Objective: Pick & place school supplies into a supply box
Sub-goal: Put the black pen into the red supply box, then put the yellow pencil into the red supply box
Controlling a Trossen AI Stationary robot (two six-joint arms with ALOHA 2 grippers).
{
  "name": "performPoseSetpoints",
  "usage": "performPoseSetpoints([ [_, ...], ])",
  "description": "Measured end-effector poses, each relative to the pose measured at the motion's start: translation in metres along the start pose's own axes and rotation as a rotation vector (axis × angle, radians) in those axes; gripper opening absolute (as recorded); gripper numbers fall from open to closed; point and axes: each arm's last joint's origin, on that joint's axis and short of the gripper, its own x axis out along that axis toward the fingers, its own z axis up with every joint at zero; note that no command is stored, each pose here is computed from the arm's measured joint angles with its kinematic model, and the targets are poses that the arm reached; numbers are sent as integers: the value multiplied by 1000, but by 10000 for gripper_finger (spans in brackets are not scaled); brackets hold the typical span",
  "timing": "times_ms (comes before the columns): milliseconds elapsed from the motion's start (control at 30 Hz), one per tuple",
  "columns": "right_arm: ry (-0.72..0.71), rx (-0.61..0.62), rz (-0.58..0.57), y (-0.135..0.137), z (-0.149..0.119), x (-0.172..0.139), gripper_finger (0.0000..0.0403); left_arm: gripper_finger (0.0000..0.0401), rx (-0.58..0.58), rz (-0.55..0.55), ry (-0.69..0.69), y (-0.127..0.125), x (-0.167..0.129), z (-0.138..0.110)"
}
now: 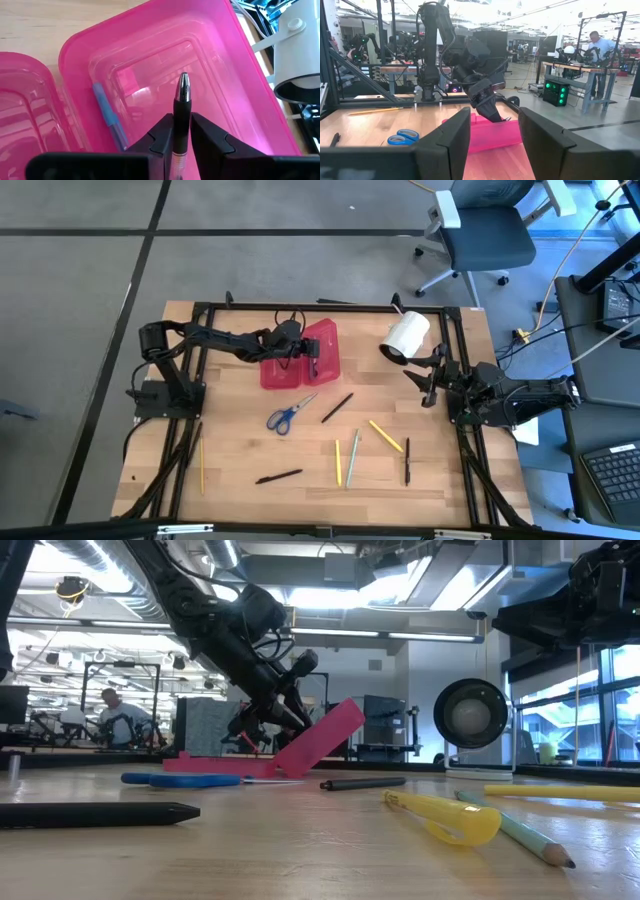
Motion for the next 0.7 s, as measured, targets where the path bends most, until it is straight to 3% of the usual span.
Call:
performPoseSetpoints([
  [367, 0, 0, 0, 0, 0, 0, 172, 88, 2, -12, 16, 0, 0, 0],
  [700, 2, -1, 0, 0, 0, 0, 172, 102, 296, -152, 17, -21, -26, 13],
])
